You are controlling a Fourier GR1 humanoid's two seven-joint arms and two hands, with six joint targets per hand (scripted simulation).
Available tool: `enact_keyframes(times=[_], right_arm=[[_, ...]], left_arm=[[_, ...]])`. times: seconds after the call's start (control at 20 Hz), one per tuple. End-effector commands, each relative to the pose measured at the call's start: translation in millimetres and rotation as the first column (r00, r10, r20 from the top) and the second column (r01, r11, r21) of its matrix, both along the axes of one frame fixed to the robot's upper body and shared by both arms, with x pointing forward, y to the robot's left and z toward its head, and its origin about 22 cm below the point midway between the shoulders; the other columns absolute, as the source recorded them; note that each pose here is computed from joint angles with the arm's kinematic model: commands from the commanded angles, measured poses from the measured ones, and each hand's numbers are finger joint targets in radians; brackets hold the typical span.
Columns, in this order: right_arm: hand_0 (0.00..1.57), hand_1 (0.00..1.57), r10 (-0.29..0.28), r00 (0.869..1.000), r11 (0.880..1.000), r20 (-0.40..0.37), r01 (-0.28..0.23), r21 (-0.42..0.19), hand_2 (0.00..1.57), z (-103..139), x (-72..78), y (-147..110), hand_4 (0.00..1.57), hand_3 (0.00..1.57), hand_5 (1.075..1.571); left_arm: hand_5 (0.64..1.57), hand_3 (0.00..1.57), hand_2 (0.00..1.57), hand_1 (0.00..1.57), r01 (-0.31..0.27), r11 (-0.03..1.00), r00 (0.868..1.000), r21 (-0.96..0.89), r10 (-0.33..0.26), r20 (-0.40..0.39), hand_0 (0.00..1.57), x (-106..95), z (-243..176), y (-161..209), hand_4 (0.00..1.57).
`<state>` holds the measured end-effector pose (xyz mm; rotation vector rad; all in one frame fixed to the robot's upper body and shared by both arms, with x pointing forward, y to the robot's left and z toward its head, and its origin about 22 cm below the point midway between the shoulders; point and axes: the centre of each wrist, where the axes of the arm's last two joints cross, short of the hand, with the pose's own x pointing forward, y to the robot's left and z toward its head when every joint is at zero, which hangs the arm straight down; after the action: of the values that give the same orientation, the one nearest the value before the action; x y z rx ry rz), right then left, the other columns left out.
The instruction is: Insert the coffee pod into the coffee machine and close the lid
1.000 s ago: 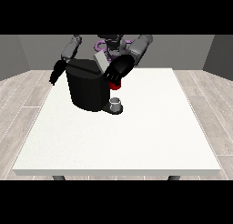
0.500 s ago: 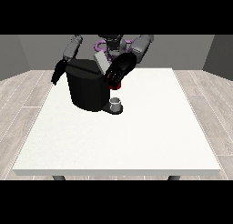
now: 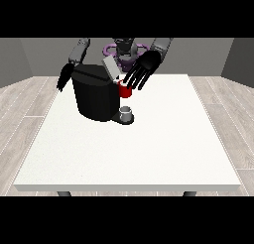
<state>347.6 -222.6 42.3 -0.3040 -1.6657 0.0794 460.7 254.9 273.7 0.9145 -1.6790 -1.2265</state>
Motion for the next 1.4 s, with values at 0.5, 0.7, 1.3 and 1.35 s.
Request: enact_keyframes(times=[0.5,0.7,1.3,1.35], right_arm=[[0.0,0.0,-0.144,0.953,0.989,-0.267,0.15,0.002,0.0,-96,-67.2,-42,0.0,0.0,1.571],[0.0,0.0,-0.167,0.935,0.981,-0.313,0.188,0.04,0.0,-103,-78.9,-44,0.0,0.0,1.571],[0.0,0.0,0.146,0.982,0.988,-0.123,-0.139,0.068,0.0,-29,-43.7,-22,0.2,0.0,1.571],[0.0,0.0,0.113,0.982,0.994,-0.149,-0.111,0.019,0.0,-30,-43.1,-39,0.15,0.0,1.571]], left_arm=[[1.571,0.0,0.0,0.0,0.006,0.748,0.923,-0.663,-0.259,-0.285,0.0,-27,-199,-46,0.42],[1.571,0.0,0.0,0.0,-0.182,0.531,0.885,-0.827,-0.278,-0.373,0.0,-59,-271,-37,0.07],[1.571,0.0,0.0,0.0,-0.349,0.478,0.838,-0.806,-0.226,-0.496,0.0,-116,-336,-1,0.41],[1.571,0.0,0.0,0.0,-0.375,0.476,0.791,-0.795,-0.283,-0.543,0.0,-117,-340,-20,0.4]])
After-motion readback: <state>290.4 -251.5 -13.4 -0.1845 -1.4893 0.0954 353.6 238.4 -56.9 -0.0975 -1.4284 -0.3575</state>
